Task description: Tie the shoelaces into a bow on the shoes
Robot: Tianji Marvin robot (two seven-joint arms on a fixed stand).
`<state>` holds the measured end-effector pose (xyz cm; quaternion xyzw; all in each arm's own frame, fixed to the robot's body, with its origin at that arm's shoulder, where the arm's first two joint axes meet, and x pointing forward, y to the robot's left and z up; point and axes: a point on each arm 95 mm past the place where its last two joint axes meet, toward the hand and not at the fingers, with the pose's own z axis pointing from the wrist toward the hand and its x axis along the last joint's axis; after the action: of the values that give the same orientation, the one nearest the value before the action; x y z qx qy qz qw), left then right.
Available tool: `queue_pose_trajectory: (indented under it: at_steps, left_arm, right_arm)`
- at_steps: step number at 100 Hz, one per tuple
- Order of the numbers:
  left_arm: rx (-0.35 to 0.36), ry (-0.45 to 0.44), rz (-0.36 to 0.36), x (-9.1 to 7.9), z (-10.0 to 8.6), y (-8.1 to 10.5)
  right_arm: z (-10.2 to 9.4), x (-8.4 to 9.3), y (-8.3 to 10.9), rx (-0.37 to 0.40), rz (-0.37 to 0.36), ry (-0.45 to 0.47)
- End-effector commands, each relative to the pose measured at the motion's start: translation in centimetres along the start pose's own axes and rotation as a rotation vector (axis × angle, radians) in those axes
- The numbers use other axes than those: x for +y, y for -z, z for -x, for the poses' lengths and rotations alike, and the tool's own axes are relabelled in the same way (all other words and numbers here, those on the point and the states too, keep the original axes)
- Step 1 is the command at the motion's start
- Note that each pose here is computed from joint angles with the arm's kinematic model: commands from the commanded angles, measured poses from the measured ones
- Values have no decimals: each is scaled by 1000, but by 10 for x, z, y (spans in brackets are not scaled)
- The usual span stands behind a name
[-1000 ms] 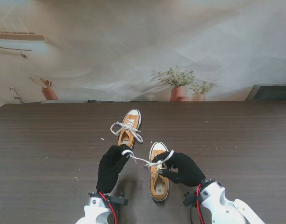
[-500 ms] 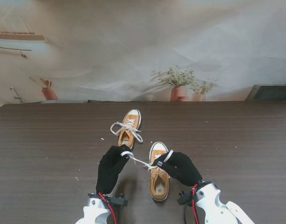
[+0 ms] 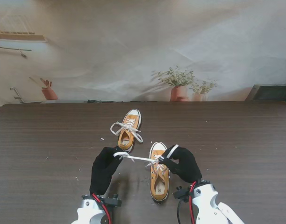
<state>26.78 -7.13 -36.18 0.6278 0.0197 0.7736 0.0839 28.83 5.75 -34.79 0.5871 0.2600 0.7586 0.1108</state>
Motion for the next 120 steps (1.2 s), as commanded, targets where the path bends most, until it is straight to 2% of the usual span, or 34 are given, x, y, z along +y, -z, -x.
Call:
queue_pose_trajectory:
  at_steps: [1,10,45,52,75,96,110,120]
  left_arm:
    - [-16,-7,8,0,1,5]
    - [-33,-11,-8,-3,4,8]
    - [-54,-17,-45,-9,7,18]
    - [-53,-13,-44,-9,6,20]
    - [-50,-8,-32,-6,5,21]
    - [-50,1,-31,-6,5,20]
    - [-52,3,-23,-6,6,20]
    - [-51,2,-20,-6,6,20]
  right_arm:
    - [6,-6,3,-32,-12,-9]
    - [14,-8,6,-50,6,33]
    - [20,-11,10,-70,82,57]
    - [20,-13,11,-74,95,31]
    - [15,-14,9,-82,67,-74]
    - [1,-15,4,-85,136,-247]
    - [-4,-13,2,-91,202,-267]
    - [-6,-11,1,-95,217,-269]
